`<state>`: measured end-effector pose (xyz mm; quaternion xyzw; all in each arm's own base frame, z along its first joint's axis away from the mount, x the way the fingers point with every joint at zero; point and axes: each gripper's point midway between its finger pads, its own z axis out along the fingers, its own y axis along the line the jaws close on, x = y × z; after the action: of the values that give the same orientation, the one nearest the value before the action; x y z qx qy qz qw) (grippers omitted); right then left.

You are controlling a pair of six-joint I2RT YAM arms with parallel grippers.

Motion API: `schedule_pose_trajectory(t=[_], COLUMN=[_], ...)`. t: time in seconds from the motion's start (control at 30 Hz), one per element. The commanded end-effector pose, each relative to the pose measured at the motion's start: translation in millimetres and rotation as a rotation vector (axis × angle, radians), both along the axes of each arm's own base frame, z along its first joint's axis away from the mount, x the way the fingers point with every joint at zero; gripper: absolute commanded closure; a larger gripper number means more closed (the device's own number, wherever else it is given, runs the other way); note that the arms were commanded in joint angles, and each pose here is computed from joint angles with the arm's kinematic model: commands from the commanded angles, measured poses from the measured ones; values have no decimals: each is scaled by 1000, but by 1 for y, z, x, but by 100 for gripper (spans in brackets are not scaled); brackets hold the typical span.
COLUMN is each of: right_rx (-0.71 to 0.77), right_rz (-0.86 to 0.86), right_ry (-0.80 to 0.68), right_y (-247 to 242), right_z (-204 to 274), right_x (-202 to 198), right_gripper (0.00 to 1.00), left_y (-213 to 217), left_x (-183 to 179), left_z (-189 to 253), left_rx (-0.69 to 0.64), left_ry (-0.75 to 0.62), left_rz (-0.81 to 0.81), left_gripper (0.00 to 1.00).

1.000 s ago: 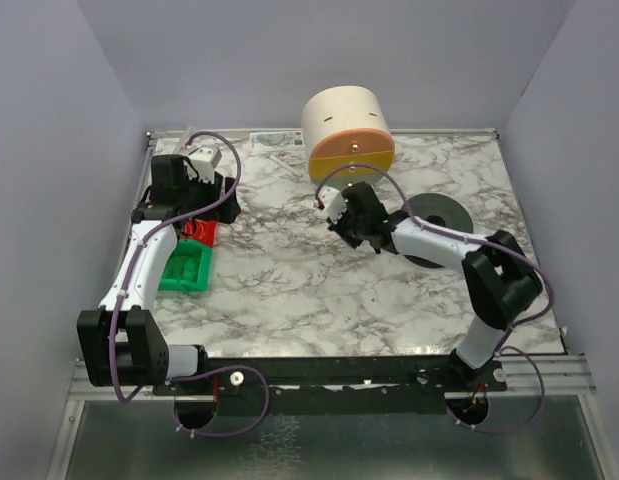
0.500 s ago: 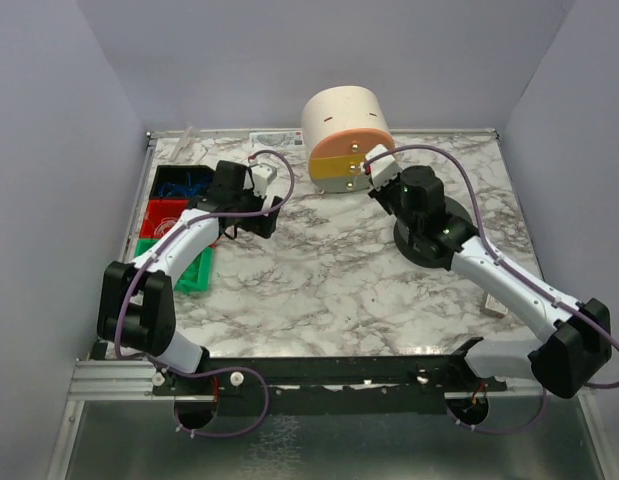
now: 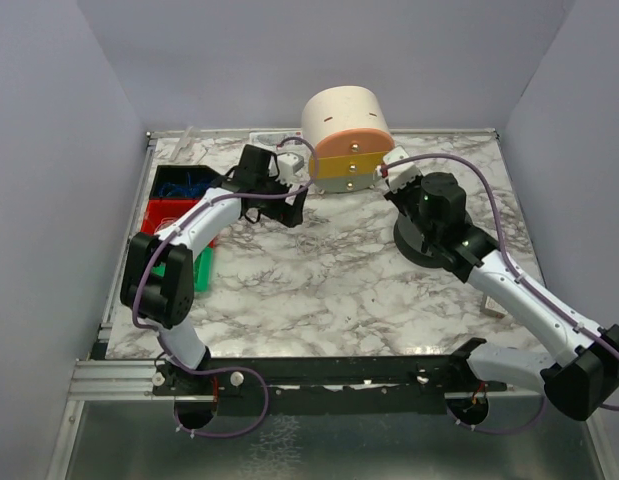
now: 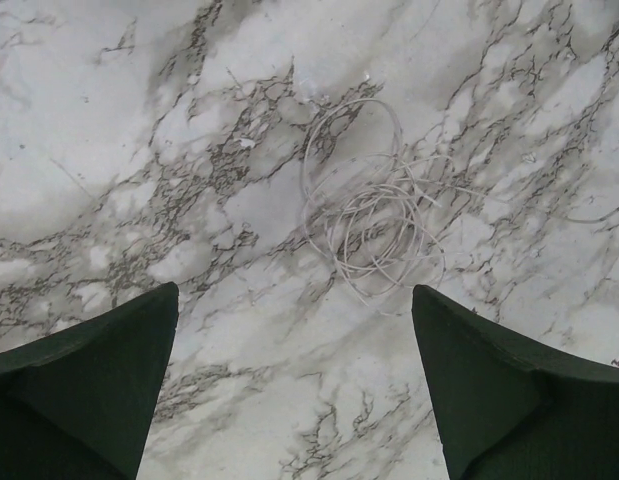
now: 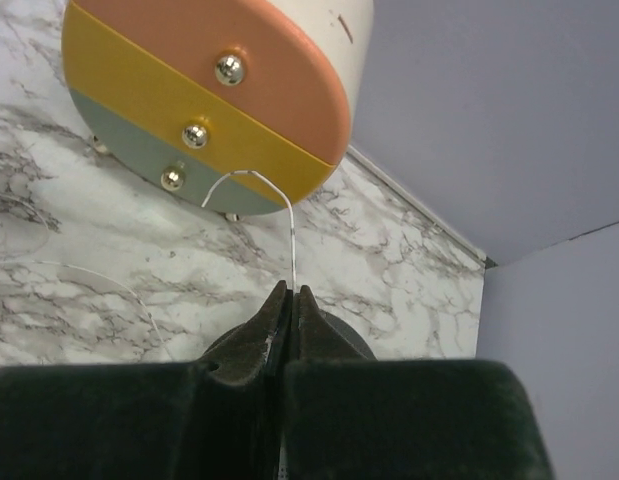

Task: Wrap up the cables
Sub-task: Adjust the cable at the center of the board.

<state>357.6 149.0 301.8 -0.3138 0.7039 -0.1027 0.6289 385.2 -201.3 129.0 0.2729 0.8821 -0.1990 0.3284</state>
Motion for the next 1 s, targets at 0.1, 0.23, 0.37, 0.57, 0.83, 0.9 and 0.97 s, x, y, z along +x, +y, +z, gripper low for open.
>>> schedule_pose_trajectory(t=[0.1, 0.23, 0.37, 0.57, 0.83, 0.9, 0.97], right_rx=[12, 29, 41, 41, 45, 45, 46], right_rz=[-19, -32, -32, -41, -42, -41, -40], right_ry=[29, 26, 16, 26, 41, 45, 50], right_y=[-13, -21, -24, -28, -29, -29, -28], right_z=[-14, -13, -11, -18, -29, -32, -36], right_x=[-1, -2, -5, -5, -6, -6, -6], right_gripper=[99, 99, 99, 99, 99, 99, 99], left_y=[-44, -53, -57, -57, -70, -75, -80], left_x=[-24, -36, -41, -30, -34, -37, -39], left_z=[-14, -23, -43, -61, -55, -48, -48], left_rx=[67, 54, 89, 140, 81, 51, 36], left_ry=[-3, 25, 82, 135, 174, 176, 191], left_rz=[-181, -266, -261, -158, -184, -205, -202], left_gripper=[5, 10, 12, 1, 1, 1, 1])
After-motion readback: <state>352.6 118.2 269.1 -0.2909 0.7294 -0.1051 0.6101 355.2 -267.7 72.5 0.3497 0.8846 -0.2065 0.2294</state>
